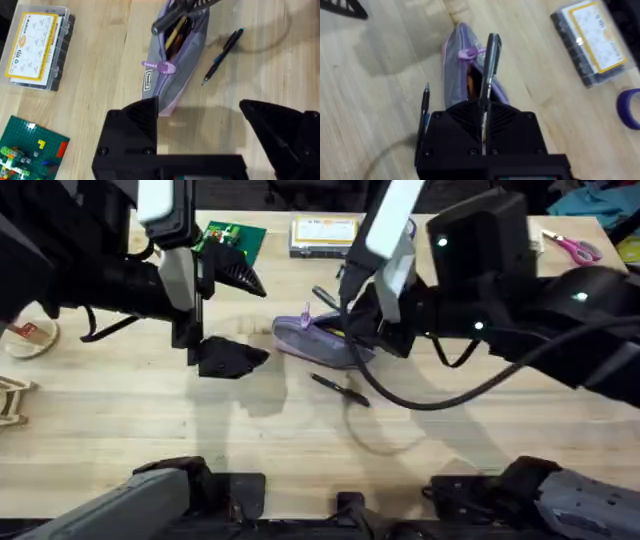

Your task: Unzip the bag, pick up the pens from the table one at a time and place them inside, then zip the bag closed.

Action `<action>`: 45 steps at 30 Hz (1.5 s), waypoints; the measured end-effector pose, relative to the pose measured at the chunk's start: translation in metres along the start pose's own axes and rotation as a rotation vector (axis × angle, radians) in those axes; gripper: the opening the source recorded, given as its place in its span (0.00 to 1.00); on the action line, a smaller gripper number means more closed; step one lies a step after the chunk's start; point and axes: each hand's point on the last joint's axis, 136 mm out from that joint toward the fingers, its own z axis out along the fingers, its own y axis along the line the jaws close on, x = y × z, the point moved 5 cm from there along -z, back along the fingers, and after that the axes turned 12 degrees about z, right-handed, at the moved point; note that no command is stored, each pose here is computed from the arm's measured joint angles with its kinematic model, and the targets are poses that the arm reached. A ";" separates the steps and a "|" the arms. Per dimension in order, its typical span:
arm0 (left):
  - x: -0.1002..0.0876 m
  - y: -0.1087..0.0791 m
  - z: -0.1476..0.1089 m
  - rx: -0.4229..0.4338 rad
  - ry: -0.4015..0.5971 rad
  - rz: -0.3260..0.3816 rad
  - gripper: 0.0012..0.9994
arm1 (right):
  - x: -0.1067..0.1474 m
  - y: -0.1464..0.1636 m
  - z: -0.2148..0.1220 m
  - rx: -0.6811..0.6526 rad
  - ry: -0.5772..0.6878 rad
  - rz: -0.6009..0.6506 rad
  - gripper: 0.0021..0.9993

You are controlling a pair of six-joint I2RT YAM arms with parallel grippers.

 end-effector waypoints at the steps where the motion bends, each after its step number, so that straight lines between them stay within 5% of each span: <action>1: 0.000 0.000 0.000 0.000 0.000 0.000 0.99 | 0.004 0.001 0.003 -0.006 0.020 -0.005 0.03; 14: 0.000 0.000 0.000 0.000 0.000 0.000 0.99 | 0.039 0.001 0.015 -0.010 0.209 -0.094 0.03; 45: 0.000 0.000 0.000 0.000 0.000 0.000 0.99 | 0.046 -0.009 0.050 0.009 0.251 -0.193 0.03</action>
